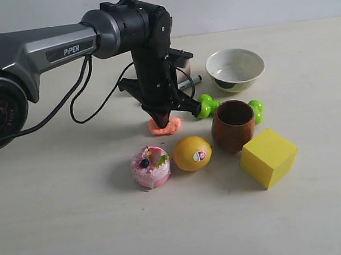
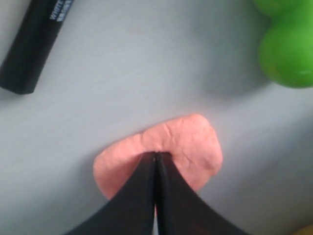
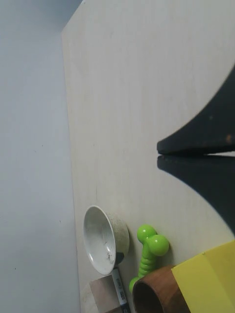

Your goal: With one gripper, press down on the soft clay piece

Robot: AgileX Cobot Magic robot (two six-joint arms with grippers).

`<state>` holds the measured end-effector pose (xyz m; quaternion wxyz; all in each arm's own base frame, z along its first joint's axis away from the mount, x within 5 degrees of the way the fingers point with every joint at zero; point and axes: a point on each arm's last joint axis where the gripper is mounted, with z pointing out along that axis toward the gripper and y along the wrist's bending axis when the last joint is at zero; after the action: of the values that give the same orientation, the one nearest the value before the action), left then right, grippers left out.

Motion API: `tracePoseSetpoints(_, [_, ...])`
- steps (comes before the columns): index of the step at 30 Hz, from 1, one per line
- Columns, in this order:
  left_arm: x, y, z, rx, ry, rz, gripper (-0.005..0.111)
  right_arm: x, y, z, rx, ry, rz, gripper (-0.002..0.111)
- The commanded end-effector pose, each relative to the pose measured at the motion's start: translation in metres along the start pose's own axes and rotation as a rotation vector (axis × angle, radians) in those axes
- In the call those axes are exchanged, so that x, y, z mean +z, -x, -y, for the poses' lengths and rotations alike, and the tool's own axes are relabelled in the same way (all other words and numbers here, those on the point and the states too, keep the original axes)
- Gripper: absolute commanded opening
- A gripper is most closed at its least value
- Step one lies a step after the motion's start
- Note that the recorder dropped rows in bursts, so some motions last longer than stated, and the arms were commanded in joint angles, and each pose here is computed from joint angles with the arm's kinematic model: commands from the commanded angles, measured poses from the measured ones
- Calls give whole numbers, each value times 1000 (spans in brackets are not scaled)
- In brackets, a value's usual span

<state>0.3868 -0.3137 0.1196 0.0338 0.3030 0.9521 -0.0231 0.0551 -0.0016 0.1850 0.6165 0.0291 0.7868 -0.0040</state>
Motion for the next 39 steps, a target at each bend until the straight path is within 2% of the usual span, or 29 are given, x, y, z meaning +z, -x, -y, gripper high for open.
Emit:
tracePoseSetpoints(1, [-3, -3, -2, 24, 60, -18, 0, 0, -1, 0, -6, 4, 6, 0])
tracePoseSetpoints(8, [-3, -3, -3, 25, 65, -16, 1, 0, -1, 0, -6, 4, 6, 0])
tracePoseSetpoints(11, [-3, -2, -2, 25, 65, -8, 15, 0, -1, 0, -6, 4, 6, 0])
tracePoseSetpoints(14, [-3, -2, -2, 25, 64, -5, 22, 0, -1, 0, -6, 4, 6, 0])
tracePoseSetpoints(19, [-4, -1, -2, 25, 64, -1, 22, 0, -1, 0, -6, 4, 6, 0])
tracePoseSetpoints(24, [-21, 1, -2, 29, 61, 52, 21, 0, -1, 0, -6, 4, 6, 0])
tracePoseSetpoints(26, [-26, 2, -2, 29, 60, 66, 18, 0, -1, 0, -6, 4, 6, 0])
tracePoseSetpoints(27, [-30, 2, -2, 29, 60, 72, 12, 0, -1, 0, -6, 4, 6, 0])
tracePoseSetpoints(32, [-43, 0, -2, 20, 61, 81, 6, 0, -1, 0, -6, 4, 6, 0])
tracePoseSetpoints(33, [-49, 0, -2, 7, 67, 86, 0, 0, -1, 0, -6, 4, 6, 0])
tracePoseSetpoints(39, [-65, -9, 3, 20, 70, 107, 0, 0, -1, 0, -6, 4, 6, 0])
